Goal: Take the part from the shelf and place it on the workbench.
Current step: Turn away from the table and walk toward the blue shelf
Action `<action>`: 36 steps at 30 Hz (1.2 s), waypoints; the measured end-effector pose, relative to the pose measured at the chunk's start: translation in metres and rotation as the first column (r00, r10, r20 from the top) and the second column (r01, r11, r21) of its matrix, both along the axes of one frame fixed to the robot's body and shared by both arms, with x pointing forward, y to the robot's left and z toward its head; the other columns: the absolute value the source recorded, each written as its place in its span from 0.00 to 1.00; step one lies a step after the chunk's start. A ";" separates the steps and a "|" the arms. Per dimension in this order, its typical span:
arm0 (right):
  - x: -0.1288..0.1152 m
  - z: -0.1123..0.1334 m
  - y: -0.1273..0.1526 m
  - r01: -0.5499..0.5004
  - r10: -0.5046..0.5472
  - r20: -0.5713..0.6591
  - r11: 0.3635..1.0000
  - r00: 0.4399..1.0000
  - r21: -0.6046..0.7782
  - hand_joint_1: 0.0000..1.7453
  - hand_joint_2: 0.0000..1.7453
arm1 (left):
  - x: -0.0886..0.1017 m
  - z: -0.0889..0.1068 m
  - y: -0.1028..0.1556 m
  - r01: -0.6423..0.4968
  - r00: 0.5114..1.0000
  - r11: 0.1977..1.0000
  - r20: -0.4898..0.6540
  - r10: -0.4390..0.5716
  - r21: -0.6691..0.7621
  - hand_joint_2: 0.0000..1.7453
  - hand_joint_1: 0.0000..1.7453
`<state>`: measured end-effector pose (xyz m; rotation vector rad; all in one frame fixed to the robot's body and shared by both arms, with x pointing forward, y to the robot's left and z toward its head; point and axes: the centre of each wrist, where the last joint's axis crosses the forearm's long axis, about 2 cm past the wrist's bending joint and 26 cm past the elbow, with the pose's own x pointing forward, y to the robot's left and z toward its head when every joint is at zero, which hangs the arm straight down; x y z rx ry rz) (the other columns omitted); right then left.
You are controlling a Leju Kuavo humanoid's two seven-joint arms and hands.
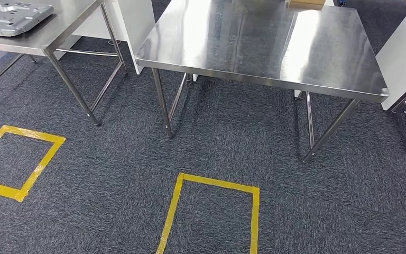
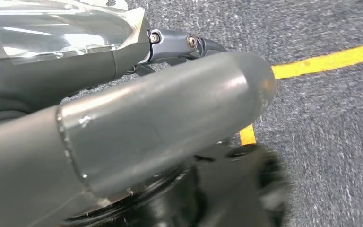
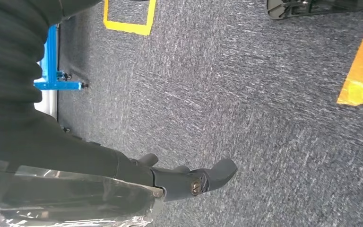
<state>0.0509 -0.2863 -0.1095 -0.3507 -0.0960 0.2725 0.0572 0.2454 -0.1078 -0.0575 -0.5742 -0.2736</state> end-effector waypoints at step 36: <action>0.003 0.000 0.007 0.014 -0.014 0.001 0.999 1.000 0.033 0.00 0.00 | 0.012 0.002 0.001 0.018 1.000 1.000 0.009 -0.018 0.000 0.00 0.00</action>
